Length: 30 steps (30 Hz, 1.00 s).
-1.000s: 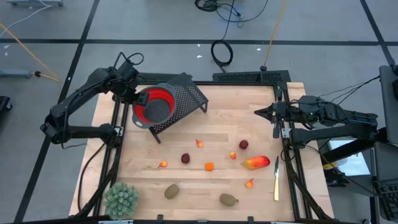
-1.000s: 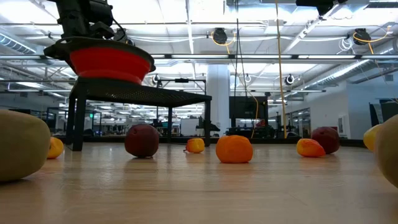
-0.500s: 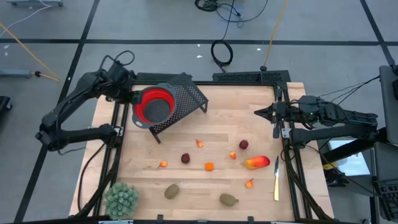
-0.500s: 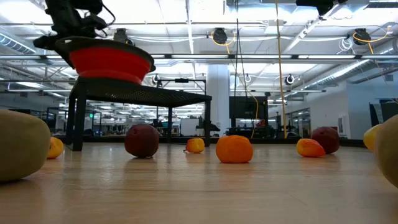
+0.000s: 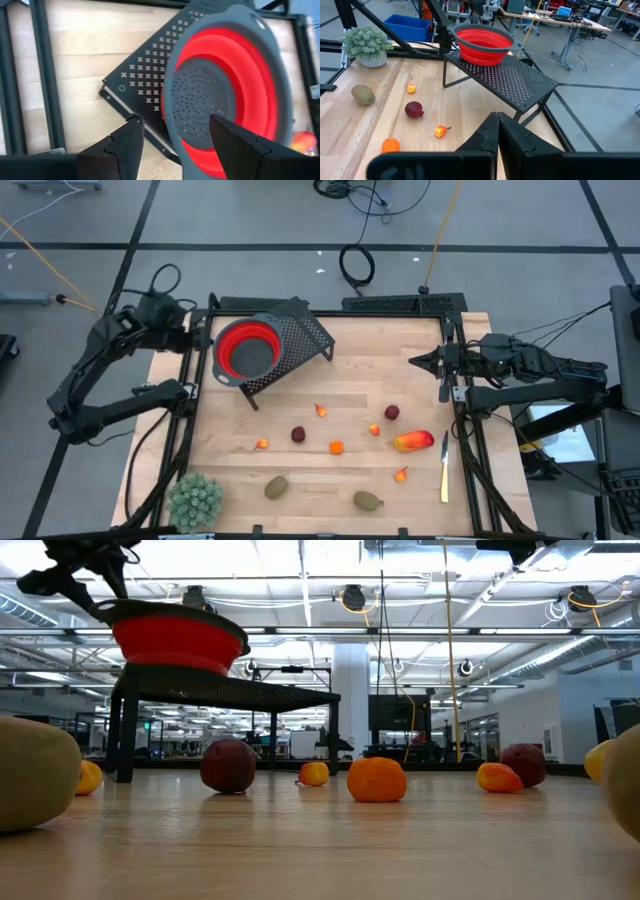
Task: Pick & Place Fruit
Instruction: Put the pomegranate into the red strainer bowl on the shelf
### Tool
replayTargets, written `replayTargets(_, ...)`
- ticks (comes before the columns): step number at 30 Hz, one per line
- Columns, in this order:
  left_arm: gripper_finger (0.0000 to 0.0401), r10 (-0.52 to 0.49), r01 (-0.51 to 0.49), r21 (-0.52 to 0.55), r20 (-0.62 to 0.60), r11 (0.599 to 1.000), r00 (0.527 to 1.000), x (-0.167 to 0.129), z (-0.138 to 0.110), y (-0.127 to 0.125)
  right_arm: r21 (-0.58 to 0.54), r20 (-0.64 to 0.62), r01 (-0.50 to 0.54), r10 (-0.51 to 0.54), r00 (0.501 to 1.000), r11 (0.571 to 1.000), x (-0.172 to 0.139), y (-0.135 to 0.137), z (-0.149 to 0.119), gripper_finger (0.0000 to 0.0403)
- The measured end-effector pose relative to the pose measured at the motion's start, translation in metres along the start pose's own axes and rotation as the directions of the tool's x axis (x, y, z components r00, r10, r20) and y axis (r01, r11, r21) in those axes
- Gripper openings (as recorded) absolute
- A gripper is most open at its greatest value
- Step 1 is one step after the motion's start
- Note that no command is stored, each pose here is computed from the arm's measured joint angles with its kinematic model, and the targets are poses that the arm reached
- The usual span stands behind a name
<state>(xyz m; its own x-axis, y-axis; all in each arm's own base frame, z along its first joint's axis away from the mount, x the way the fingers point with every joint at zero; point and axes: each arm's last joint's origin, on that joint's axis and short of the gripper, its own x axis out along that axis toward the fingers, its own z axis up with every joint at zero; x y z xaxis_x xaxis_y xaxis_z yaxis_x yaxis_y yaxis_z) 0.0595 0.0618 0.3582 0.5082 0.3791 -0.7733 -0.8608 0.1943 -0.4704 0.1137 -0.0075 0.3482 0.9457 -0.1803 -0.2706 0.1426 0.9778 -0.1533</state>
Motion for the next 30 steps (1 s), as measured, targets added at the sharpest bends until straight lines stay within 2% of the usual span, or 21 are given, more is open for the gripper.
replayTargets(5,0.0183,-0.083,0.079,0.053,0.075,0.995,0.994,-0.013,-0.007,0.0,0.0,0.0,0.0,0.0,1.0,1.0,0.0,0.0,0.0,0.0)
replayTargets(9,0.0118,-0.13,0.118,0.08,0.168,0.99,0.977,-0.023,-0.01,0.001,0.0,0.0,0.0,0.0,1.0,1.0,0.0,0.0,0.0,0.0)
replayTargets(15,0.0015,-0.184,0.158,0.124,0.237,0.98,0.954,-0.034,-0.014,0.003,0.0,-0.001,0.0,0.0,1.0,1.0,0.0,0.0,0.0,0.0)
replayTargets(22,0.0008,-0.221,0.177,0.181,0.268,0.968,0.938,-0.036,-0.012,0.0,-0.003,-0.021,-0.003,0.003,1.0,1.0,0.005,0.001,0.0,0.0)
replayTargets(30,0.0002,-0.437,0.321,0.34,0.356,0.884,0.826,-0.042,0.004,-0.024,-0.008,-0.053,-0.007,0.006,0.999,1.0,0.014,0.002,-0.001,0.0)
